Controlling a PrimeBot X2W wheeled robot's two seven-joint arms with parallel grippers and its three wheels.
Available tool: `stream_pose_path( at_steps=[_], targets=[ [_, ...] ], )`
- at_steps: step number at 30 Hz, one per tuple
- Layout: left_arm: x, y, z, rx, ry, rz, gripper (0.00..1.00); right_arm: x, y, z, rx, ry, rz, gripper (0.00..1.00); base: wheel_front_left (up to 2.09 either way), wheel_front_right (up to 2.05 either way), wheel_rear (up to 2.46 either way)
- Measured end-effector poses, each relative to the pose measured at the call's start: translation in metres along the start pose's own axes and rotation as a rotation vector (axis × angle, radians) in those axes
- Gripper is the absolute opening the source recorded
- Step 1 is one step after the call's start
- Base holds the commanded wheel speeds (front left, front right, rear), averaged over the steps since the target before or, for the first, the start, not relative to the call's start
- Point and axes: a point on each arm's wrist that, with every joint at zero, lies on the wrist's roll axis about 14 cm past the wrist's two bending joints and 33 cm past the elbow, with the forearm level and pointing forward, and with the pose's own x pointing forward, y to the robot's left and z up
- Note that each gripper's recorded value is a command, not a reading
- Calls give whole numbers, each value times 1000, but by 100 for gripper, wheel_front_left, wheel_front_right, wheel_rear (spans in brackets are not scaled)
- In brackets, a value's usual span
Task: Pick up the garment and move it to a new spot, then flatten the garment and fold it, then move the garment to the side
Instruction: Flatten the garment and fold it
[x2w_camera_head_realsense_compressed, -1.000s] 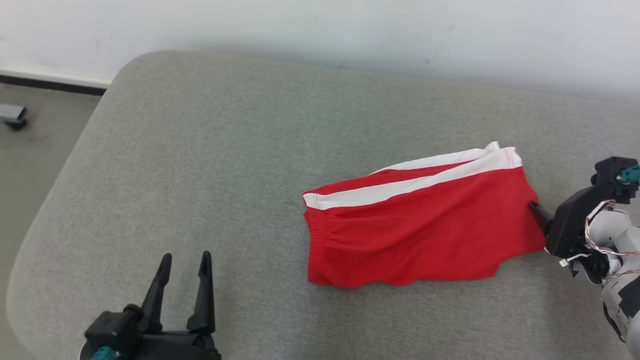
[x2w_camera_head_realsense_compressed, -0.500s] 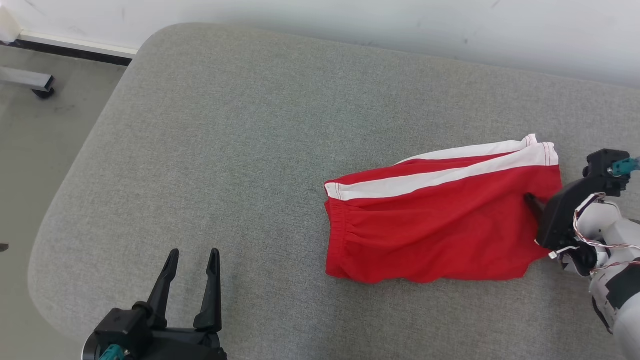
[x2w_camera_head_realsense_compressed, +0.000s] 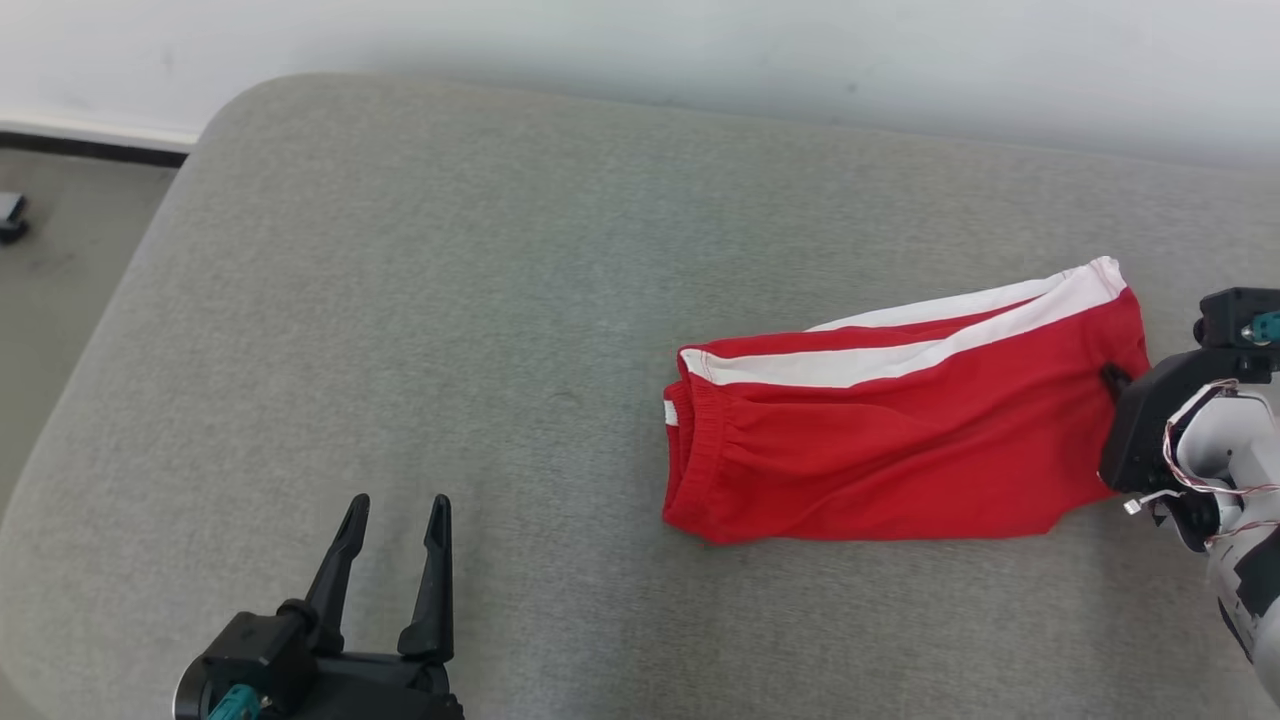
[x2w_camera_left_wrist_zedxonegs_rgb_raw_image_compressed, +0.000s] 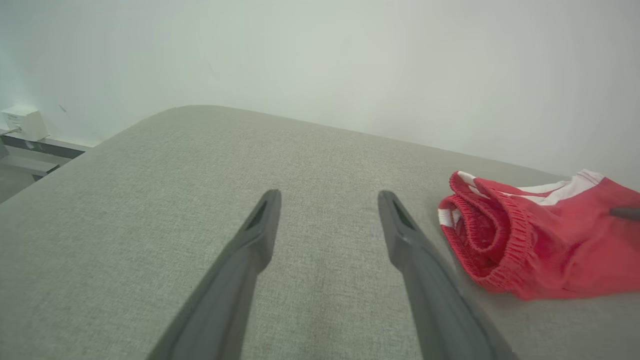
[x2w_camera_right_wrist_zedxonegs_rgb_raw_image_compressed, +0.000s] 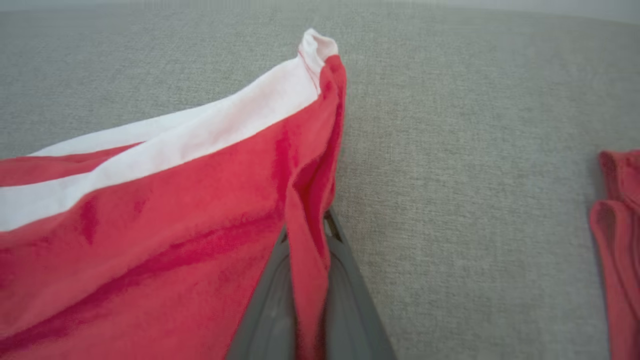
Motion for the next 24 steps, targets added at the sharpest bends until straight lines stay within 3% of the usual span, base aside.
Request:
stream_pose_path(
  at_steps=[15,19,24],
  targets=[
    [16,-66,1,-50,-12,-199,100,-75,-91,9,-49,-125,-208,0,0,0,0],
    [15,-75,5,-56,-22,-223,100,-84,-78,29,-86,-184,-181,0,0,0,0],
    [12,-76,9,-67,-33,-221,100,-83,-26,53,-164,-243,-62,0,0,0,0]
  ],
)
